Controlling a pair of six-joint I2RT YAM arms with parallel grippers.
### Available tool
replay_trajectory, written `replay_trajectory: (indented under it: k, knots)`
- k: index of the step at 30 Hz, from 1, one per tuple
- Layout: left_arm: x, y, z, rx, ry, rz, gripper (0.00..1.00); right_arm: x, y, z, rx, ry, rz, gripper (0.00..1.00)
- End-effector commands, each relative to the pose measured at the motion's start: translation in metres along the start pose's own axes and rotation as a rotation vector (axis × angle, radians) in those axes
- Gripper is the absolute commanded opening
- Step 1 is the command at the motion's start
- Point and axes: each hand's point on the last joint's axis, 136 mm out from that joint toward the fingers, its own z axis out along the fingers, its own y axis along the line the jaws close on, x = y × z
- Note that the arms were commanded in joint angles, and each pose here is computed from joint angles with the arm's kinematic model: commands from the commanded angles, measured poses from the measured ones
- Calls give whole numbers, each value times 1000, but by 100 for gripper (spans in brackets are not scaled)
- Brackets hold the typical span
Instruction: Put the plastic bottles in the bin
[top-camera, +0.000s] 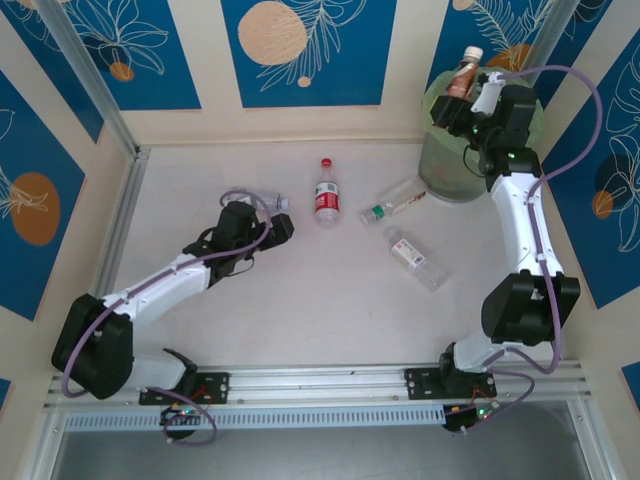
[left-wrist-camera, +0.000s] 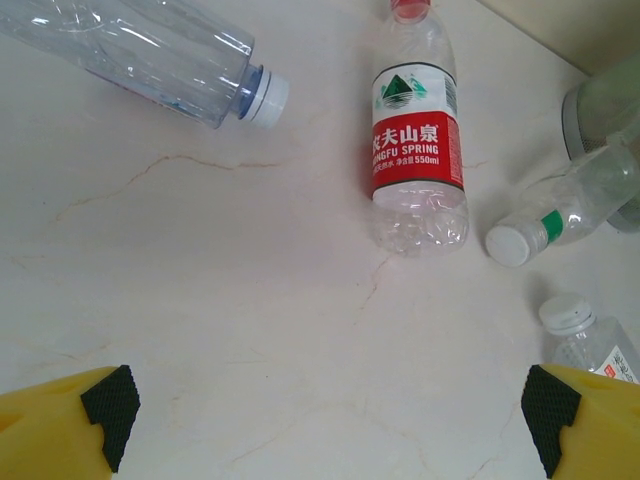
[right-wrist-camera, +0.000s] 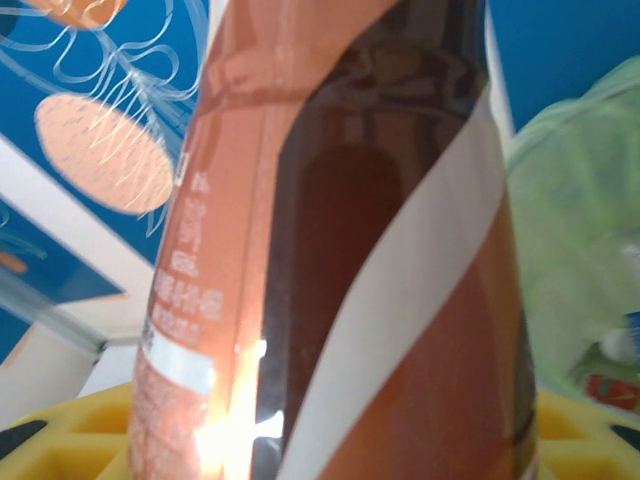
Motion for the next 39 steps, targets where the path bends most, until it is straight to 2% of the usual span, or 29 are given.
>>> replay_trajectory:
  k: [1,7,17,25,31,39]
  knots:
    - [-8,-11,2,35,-5,-15,100,-31,-23,-7,76,-73,-18,48]
    - [-4,-11,7,41,13,-28,100,-50,-54,-3,112,-142,30,49]
    - [0,-9,16,29,35,-38,100,-69,-113,1,343,-256,-69,48]
    - [6,-14,29,57,70,-73,100,-71,-146,12,492,-220,-220,49]
    - [8,-12,30,53,74,-73,100,-61,-154,25,536,-158,-310,50]
    - [6,-10,26,40,63,-64,100,-62,-162,36,688,-143,-467,62]
